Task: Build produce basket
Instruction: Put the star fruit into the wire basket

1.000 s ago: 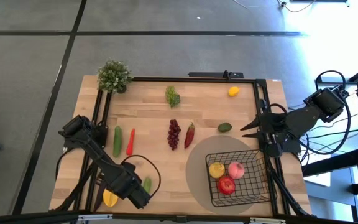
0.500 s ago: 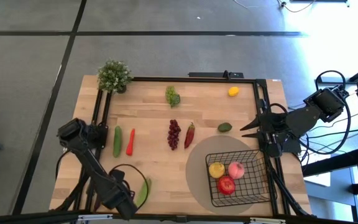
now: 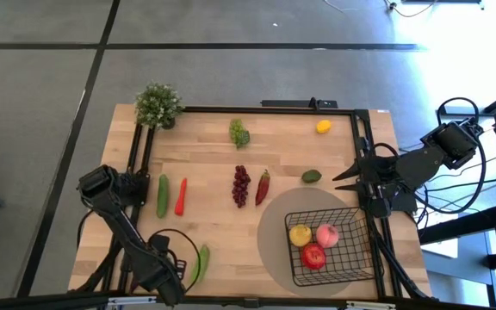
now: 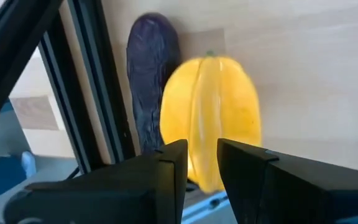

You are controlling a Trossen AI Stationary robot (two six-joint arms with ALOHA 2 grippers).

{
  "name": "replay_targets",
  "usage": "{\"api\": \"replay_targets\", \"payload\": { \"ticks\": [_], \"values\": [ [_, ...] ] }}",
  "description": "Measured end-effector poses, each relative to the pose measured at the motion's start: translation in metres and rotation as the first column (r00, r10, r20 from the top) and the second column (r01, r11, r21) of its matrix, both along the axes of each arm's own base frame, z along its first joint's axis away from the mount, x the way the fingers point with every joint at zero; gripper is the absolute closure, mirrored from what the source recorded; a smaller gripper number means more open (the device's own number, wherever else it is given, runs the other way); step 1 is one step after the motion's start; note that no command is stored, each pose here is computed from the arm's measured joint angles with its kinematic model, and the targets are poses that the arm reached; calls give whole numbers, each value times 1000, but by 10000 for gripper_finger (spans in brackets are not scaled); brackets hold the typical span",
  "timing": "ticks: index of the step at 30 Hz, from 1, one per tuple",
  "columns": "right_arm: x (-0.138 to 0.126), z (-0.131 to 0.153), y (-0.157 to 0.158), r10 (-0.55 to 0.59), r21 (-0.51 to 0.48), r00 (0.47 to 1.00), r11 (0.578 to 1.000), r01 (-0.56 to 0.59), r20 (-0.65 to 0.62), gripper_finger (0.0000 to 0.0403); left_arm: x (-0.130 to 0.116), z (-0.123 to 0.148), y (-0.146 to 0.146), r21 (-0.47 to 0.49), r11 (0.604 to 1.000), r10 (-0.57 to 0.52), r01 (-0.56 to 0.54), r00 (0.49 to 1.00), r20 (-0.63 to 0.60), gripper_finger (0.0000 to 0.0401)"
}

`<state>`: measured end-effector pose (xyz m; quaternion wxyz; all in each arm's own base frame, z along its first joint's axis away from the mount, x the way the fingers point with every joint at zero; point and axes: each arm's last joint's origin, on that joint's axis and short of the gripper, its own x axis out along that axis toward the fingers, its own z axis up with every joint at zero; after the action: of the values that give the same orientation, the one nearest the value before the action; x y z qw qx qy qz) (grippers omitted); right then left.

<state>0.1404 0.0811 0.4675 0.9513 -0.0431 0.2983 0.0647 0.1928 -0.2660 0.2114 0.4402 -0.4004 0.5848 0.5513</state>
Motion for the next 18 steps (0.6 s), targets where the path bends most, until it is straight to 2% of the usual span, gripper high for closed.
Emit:
{"api": "replay_targets", "payload": {
  "ticks": [12, 18],
  "values": [
    [0, 0, 0, 0, 0, 1000, 1000, 0, 0, 315, -4, -16, 4, 14, 1000, -1, 1, 1000, -11, 323],
    [0, 0, 0, 0, 0, 1000, 1000, 0, 0, 315, -3, -24, 3, -27, 1000, -4, 5, 1000, 15, 323]
  ]
}}
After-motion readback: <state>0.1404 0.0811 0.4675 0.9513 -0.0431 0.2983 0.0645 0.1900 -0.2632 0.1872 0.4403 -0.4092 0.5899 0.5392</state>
